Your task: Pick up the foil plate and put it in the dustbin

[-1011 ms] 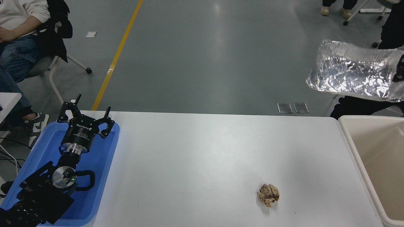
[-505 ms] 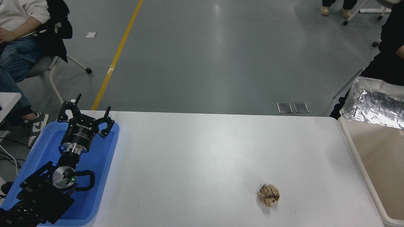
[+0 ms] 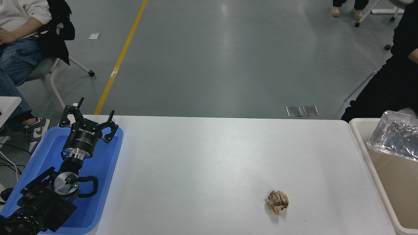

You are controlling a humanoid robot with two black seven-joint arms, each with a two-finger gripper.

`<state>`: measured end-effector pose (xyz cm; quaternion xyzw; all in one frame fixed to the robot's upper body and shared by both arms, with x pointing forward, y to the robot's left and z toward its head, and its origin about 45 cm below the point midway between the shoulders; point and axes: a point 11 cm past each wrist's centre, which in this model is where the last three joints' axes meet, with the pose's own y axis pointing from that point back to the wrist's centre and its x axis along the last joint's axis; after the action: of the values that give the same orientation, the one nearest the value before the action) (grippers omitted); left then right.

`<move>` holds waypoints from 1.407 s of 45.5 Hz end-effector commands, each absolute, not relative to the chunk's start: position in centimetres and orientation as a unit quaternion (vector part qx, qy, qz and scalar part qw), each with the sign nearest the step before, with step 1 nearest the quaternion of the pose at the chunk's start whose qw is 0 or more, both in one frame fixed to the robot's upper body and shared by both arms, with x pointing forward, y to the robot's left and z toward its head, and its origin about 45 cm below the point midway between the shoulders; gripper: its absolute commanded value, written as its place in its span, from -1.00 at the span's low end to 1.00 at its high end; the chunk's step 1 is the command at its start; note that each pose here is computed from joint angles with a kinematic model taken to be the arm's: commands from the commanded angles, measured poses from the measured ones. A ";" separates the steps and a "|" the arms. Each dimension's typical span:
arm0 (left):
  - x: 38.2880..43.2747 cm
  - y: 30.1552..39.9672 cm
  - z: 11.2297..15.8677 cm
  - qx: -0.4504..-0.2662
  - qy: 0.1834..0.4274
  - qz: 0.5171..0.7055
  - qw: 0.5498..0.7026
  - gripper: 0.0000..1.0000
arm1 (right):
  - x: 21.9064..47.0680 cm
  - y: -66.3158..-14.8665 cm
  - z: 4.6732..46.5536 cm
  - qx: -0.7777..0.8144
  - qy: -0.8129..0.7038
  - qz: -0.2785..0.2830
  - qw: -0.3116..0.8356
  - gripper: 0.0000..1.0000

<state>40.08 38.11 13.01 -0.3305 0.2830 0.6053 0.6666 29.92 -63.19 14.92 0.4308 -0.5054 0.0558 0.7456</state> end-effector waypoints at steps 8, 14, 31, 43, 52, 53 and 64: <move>40.07 38.13 13.00 -0.330 0.283 0.606 0.666 1.00 | 27.4 -63.3 12.2 0.420 -0.522 0.045 0.741 -1.00; 40.07 38.13 13.00 -0.330 0.283 0.606 0.666 1.00 | 27.1 -63.5 12.1 0.418 -0.523 0.044 0.742 -1.00; 40.07 38.13 13.00 -0.330 0.283 0.606 0.666 1.00 | 26.5 -63.6 11.7 0.414 -0.523 0.040 0.744 -1.00; 40.07 38.13 13.00 -0.330 0.283 0.606 0.666 1.00 | 27.5 -63.6 12.5 0.406 -0.549 0.056 0.728 1.00; 40.07 38.13 13.00 -0.330 0.283 0.606 0.666 1.00 | 28.8 -61.8 11.6 0.423 -0.550 0.060 0.718 1.00; 40.09 38.09 13.03 -0.331 0.283 0.605 0.667 1.00 | 29.1 -61.5 11.6 0.425 -0.551 0.062 0.715 1.00; 40.07 38.13 13.00 -0.330 0.283 0.606 0.666 1.00 | 36.6 -59.2 17.4 0.440 -0.567 0.126 0.684 1.00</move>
<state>40.08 38.12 13.01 -0.3305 0.2829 0.6054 0.6665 30.80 -61.32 13.00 0.4277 -0.5581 0.0730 0.7073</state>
